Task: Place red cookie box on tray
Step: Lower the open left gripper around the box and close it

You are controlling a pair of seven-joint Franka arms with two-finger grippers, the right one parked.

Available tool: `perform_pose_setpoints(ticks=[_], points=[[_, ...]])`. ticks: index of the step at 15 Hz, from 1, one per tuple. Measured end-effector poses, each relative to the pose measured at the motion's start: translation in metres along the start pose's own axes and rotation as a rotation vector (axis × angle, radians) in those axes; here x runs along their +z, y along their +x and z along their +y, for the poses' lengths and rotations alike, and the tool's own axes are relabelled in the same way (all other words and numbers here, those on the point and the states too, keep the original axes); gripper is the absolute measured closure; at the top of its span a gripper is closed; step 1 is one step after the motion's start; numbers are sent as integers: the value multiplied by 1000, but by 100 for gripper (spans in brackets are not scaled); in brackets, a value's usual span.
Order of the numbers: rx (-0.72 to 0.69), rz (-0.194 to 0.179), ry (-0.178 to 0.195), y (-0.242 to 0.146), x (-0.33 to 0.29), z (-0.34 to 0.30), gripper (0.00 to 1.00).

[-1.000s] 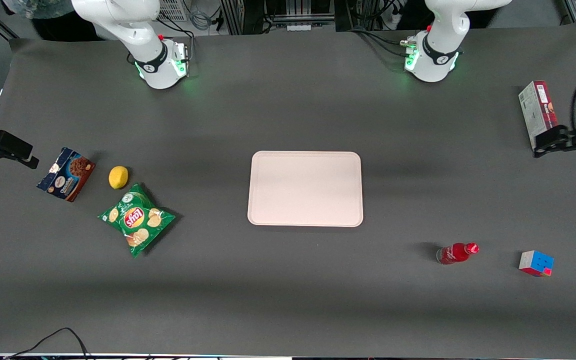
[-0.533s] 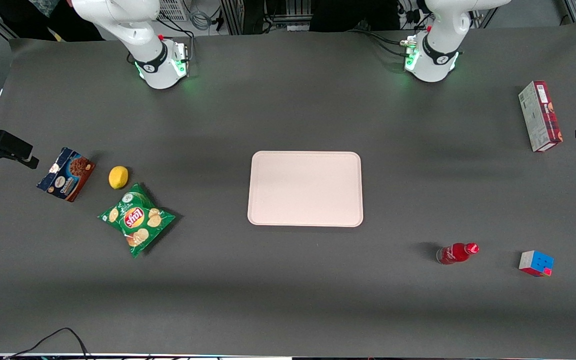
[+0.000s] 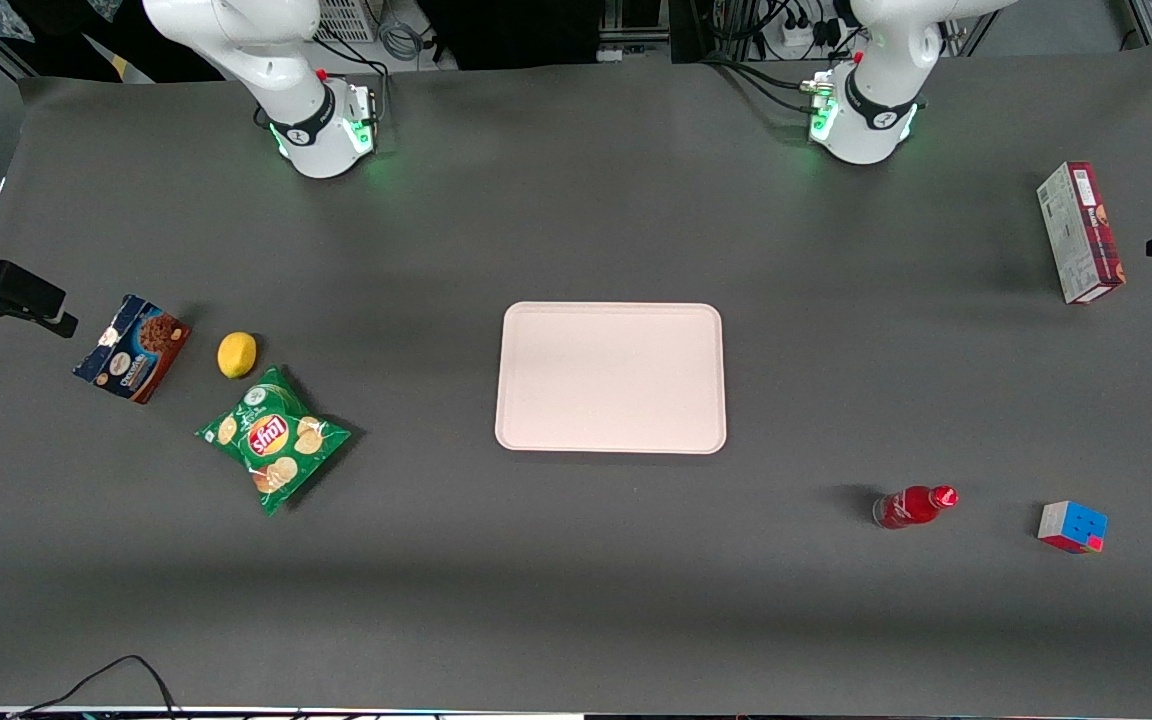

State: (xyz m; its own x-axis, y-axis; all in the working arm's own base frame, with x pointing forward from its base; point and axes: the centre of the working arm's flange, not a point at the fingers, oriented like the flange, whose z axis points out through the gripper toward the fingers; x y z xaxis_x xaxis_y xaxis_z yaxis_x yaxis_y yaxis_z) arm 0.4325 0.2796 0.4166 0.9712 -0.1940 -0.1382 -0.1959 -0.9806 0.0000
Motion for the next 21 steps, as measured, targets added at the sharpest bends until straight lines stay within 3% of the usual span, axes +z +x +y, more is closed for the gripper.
perform_pose_setpoints(ticks=[3, 7, 16, 21], points=[[-35, 16, 11, -28, 43, -13, 0], [-58, 3, 12, -54, 75, -19, 0], [-60, 35, 20, -88, 135, -15, 0], [-97, 0, 9, -119, 167, -35, 0]])
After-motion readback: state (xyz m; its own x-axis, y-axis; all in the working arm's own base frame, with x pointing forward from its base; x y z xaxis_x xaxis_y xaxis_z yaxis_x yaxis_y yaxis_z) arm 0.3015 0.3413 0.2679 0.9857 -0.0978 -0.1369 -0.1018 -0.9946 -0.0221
